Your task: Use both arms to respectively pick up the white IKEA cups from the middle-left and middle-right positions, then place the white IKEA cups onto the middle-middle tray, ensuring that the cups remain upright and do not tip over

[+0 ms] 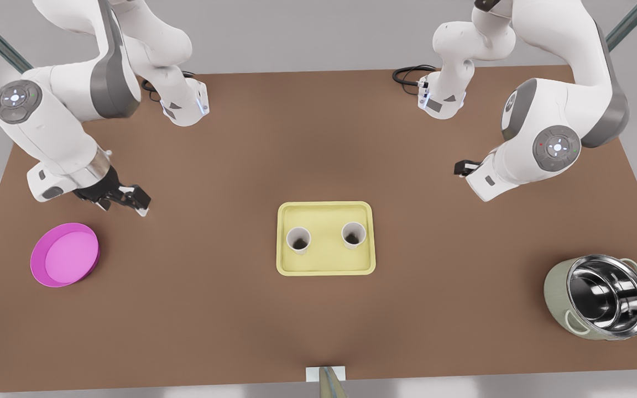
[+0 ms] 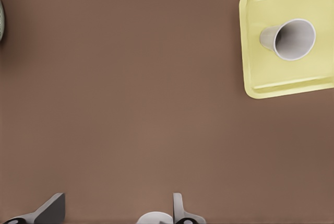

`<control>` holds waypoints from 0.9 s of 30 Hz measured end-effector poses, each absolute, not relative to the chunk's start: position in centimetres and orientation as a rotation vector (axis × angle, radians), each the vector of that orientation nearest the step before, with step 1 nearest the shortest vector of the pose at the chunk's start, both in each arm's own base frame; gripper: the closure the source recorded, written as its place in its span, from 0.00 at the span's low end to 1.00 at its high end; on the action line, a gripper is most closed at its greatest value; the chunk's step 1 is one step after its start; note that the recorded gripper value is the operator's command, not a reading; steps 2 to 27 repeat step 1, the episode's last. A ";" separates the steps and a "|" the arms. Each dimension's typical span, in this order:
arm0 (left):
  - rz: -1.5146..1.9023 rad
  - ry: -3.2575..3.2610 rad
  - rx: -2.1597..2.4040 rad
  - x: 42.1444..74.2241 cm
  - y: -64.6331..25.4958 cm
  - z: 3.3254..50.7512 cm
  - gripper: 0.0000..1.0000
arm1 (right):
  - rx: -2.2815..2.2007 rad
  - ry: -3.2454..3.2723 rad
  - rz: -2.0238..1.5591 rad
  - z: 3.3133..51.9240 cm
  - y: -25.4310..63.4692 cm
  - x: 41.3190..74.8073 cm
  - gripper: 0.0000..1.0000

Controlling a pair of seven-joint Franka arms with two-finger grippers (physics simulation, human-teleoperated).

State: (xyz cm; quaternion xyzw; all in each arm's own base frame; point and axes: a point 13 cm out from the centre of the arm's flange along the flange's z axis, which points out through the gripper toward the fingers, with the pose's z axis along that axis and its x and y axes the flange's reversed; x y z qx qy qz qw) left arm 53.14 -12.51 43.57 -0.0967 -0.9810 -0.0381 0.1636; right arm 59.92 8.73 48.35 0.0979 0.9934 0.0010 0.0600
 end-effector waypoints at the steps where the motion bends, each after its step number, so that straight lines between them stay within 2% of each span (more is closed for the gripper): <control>1: -0.107 -2.808 -0.278 53.3 -12.5 44.1 0.00 | 0.296 3.031 -0.017 48.1 7.8 59.3 0.00; 27: -0.107 -2.808 -0.278 53.3 -12.5 44.1 0.00 | 0.296 3.031 -0.017 48.1 7.8 59.3 0.00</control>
